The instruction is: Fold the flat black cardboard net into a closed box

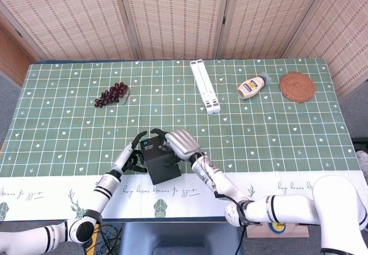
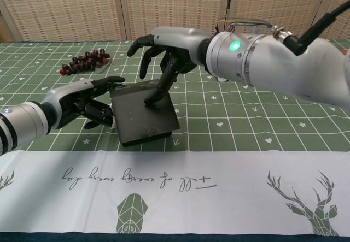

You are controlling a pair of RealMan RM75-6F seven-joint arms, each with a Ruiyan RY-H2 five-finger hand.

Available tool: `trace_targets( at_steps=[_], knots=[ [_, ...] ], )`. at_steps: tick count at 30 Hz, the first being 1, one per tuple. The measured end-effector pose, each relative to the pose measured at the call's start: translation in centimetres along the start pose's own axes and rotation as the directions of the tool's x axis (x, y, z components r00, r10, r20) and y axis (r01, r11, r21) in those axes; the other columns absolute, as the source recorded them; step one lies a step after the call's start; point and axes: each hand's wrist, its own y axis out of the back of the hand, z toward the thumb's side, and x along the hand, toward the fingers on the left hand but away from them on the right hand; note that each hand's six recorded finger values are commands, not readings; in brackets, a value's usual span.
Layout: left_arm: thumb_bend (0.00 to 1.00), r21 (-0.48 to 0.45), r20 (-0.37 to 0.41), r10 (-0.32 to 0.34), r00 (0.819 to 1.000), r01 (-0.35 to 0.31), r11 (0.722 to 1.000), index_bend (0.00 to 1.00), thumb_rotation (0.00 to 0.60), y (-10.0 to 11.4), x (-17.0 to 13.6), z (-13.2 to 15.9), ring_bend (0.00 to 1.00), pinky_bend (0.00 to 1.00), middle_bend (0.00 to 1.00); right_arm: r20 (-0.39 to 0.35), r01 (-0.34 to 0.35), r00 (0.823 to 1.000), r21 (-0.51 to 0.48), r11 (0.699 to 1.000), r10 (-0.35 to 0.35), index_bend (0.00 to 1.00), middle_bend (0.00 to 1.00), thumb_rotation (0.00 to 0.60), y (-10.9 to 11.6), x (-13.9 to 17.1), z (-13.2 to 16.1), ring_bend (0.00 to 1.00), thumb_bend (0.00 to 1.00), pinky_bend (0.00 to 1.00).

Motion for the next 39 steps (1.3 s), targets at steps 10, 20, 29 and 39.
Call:
trace_targets(
  at_steps=[10, 20, 29, 39],
  knots=[
    [0.05, 0.091, -0.006, -0.003, 1.000, 0.003, 0.996, 0.00, 0.600, 1.9, -1.6, -0.3, 0.57, 0.85, 0.00, 0.001, 0.011, 1.000, 0.149, 0.989, -0.011, 0.15, 0.35, 0.600, -1.8, 0.0, 0.0, 0.76, 0.03, 1.00],
    [0.05, 0.219, -0.014, -0.020, 1.000, 0.023, 0.975, 0.00, 0.600, 4.0, -3.5, -0.2, 0.57, 0.84, 0.00, -0.026, 0.092, 0.996, 0.326, 0.941, -0.089, 0.21, 0.33, 0.600, -2.7, -0.2, -1.2, 0.76, 0.25, 1.00],
    [0.05, 0.261, -0.011, -0.053, 0.999, 0.054, 0.964, 0.00, 0.600, 4.0, -4.1, 0.5, 0.56, 0.84, 0.00, -0.107, 0.177, 0.984, 0.439, 0.881, -0.145, 0.40, 0.38, 0.600, -3.8, -0.7, -1.4, 0.78, 0.37, 1.00],
    [0.05, 0.256, -0.002, -0.058, 0.998, 0.057, 0.965, 0.00, 0.600, 4.3, -4.2, 0.8, 0.56, 0.84, 0.00, -0.149, 0.220, 0.974, 0.460, 0.860, -0.170, 0.43, 0.41, 0.600, -4.5, -0.7, -1.7, 0.79, 0.38, 1.00]
  ],
)
